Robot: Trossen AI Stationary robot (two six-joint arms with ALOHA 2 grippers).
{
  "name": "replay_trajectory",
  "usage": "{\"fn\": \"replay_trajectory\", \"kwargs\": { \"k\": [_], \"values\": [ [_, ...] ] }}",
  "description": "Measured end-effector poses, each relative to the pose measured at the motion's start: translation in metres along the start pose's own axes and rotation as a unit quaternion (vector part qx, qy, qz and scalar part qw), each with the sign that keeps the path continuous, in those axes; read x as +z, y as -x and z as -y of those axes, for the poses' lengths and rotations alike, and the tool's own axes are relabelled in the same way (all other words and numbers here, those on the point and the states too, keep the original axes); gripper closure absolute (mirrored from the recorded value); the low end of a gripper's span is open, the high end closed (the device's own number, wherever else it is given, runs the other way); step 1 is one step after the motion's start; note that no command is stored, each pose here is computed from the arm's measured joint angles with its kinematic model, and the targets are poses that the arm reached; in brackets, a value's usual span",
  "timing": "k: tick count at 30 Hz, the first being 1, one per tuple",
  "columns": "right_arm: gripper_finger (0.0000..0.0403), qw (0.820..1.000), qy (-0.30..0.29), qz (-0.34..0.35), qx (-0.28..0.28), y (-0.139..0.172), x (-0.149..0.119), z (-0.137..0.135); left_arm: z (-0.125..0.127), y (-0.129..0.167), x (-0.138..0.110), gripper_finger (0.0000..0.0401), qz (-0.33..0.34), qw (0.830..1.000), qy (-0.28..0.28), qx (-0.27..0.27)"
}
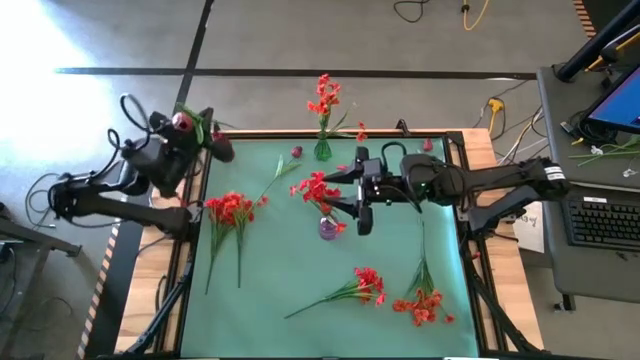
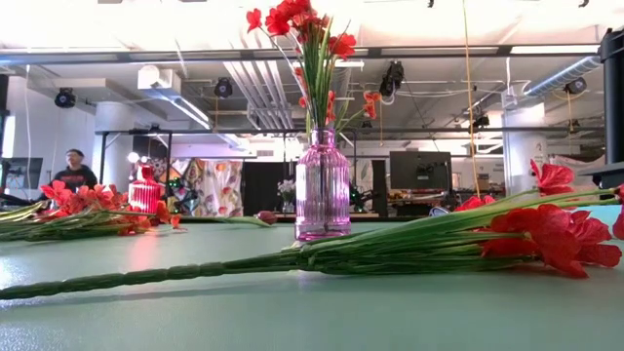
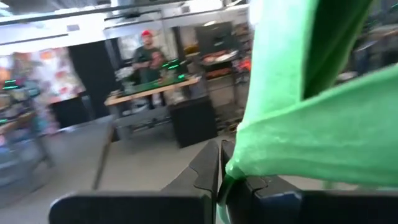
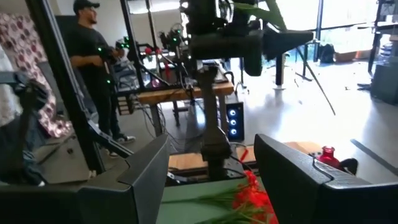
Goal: Sort flowers into vase by color
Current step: Put the center pink flower into the red vase
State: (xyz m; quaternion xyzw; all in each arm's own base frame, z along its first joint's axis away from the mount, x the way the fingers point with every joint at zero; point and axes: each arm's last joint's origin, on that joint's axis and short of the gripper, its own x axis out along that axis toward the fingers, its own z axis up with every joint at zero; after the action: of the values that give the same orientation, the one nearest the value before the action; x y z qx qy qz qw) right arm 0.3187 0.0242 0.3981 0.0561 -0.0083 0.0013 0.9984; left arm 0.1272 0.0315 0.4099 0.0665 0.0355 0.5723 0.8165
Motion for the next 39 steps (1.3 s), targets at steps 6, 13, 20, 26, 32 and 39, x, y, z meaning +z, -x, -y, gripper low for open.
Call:
{"fn": "replay_trajectory", "kwargs": {
  "k": [6,13,20,26,32,39],
  "values": [
    [0.0175,1.0,0.001,-0.013,-0.012,-0.002,-0.003,0.007,-0.012,-0.035,-0.027,0.0401,-0.084,0.996,-0.007,0.012],
    [0.0174,0.999,-0.002,-0.037,-0.02,-0.002,-0.008,0.011,-0.032,-0.072,-0.055,0.0401,-0.2,0.98,-0.008,0.01],
    [0.0174,0.998,-0.013,-0.052,-0.022,-0.001,-0.011,0.011,-0.052,-0.082,-0.059,0.0401,-0.22,0.975,-0.011,0.022],
    [0.0174,0.998,-0.014,-0.053,-0.023,-0.001,-0.011,0.011,-0.053,-0.081,-0.056,0.0401,-0.219,0.976,-0.01,0.012],
    [0.0174,0.998,-0.014,-0.054,-0.023,-0.001,-0.011,0.011,-0.048,-0.092,-0.061,0.0401,-0.227,0.972,-0.018,0.064],
    [0.0174,0.997,-0.013,-0.065,-0.024,-0.001,-0.013,0.012,-0.038,-0.106,-0.069,0.0401,-0.238,0.961,-0.047,0.134]
  ]
}}
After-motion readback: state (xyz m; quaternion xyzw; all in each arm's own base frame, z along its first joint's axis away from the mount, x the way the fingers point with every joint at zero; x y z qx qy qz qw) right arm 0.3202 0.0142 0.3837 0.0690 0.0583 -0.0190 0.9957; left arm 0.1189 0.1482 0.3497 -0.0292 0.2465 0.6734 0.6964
